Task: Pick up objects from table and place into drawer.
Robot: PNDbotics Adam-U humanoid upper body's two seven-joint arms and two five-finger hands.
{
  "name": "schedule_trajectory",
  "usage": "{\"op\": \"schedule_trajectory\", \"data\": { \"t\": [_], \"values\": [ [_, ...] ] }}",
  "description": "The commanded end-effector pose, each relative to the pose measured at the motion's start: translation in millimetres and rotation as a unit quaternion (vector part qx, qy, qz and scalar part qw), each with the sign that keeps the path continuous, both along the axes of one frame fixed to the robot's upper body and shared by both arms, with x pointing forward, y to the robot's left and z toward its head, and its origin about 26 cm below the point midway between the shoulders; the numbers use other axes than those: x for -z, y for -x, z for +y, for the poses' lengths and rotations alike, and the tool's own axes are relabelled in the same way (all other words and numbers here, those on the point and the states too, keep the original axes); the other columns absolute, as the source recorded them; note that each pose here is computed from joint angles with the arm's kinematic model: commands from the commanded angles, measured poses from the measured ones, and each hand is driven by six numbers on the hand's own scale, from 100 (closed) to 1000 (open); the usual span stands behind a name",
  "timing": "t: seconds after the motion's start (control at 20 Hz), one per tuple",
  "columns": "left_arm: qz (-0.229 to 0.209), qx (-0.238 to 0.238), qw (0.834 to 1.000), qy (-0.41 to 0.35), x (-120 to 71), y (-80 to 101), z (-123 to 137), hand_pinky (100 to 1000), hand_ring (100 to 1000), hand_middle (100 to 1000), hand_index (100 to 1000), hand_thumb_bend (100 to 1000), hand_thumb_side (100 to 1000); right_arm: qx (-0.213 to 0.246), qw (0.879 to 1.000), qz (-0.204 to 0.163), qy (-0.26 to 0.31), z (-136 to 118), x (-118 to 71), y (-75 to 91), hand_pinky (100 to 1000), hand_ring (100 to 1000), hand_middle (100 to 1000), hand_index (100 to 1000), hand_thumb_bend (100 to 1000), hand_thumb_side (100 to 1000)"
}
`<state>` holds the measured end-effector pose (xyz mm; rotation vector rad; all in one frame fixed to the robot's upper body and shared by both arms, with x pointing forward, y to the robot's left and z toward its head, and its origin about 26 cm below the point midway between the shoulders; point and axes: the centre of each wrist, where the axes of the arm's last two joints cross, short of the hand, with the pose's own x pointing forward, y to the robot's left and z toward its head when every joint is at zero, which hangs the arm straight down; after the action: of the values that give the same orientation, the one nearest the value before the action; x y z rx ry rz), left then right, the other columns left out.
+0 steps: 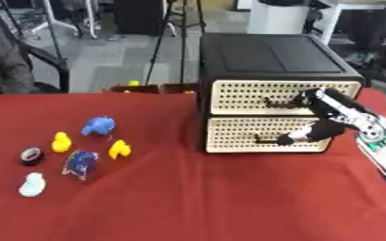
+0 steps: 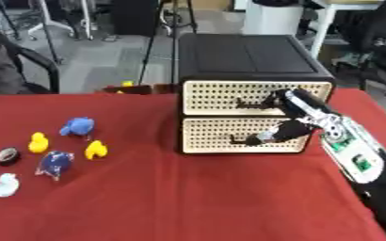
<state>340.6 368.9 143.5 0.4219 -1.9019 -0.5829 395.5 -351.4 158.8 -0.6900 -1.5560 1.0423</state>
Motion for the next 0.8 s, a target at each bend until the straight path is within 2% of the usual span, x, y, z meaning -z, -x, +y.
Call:
{"op": "schedule_trajectory", "data": {
  "t": [0.05,0.35,0.8],
  "values": [
    [-0.015,0.002,1.000,-0.009,-12.3,0.6,2.6,696,660,634,786,232,952,0.004,1.000,-0.014,0.018,-6.0,-14.2,-0.5,100,100,116,663,1000,466],
    [-0.014,-0.001,1.000,-0.008,-11.4,1.1,3.7,697,659,634,787,229,955,-0.015,0.999,-0.039,0.031,0.4,-21.7,7.0,100,100,111,616,1000,496],
    [-0.013,-0.003,1.000,-0.010,-11.1,1.8,5.0,698,659,634,787,227,958,-0.042,0.996,-0.073,0.042,13.0,-32.7,25.0,100,100,107,599,1000,544]
  ]
}}
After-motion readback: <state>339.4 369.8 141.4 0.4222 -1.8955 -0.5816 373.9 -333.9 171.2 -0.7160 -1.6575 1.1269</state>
